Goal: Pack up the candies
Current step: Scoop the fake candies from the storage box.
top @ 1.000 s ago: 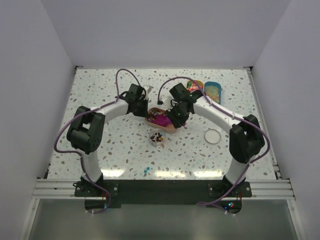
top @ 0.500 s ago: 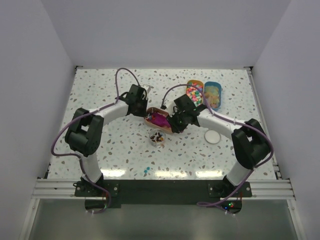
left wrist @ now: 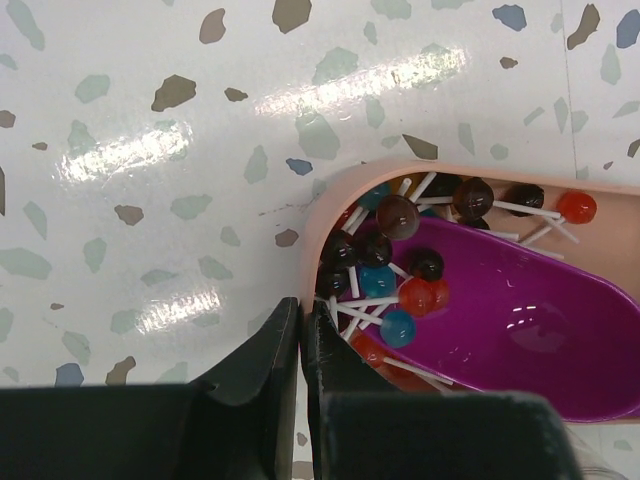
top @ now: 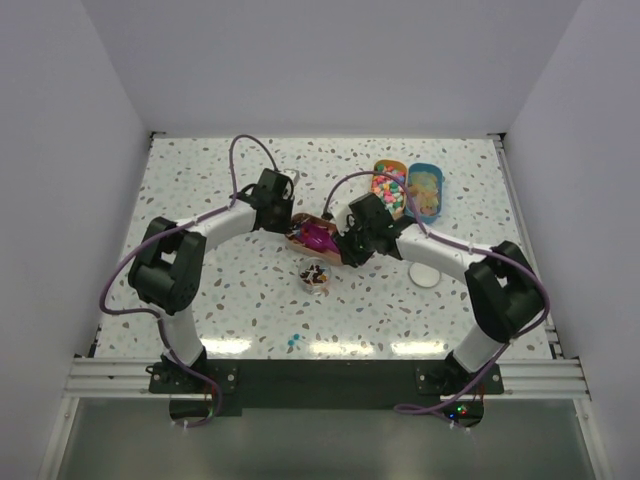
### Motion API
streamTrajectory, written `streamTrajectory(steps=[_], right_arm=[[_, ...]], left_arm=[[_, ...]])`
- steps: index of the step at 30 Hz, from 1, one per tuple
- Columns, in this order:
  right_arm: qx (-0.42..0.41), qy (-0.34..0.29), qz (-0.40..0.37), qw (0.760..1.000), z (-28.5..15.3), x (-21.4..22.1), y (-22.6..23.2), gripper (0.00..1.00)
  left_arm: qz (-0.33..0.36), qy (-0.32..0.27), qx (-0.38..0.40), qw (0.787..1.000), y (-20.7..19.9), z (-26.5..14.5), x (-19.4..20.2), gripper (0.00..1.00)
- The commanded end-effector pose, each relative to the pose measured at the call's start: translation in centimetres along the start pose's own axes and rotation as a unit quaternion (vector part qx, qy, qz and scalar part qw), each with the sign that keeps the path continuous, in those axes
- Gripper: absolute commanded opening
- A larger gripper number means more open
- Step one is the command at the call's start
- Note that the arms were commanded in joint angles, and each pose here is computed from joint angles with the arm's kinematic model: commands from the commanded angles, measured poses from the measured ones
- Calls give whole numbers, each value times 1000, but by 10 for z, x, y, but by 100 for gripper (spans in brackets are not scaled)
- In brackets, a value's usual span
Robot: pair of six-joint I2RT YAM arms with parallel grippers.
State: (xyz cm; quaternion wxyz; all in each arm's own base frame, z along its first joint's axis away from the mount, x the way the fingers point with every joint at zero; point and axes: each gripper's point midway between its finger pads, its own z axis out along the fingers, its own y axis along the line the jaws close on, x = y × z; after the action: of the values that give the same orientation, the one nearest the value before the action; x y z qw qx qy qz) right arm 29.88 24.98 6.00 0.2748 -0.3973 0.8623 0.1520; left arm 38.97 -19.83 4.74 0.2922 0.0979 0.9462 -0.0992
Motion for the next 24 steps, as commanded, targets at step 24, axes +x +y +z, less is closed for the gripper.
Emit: streamTrajectory(steps=[24], right_arm=[[40,-51,0,998,-45,3,-9,0]], left_arm=[[-26,-66,23,997,-1,-25,-43,38]])
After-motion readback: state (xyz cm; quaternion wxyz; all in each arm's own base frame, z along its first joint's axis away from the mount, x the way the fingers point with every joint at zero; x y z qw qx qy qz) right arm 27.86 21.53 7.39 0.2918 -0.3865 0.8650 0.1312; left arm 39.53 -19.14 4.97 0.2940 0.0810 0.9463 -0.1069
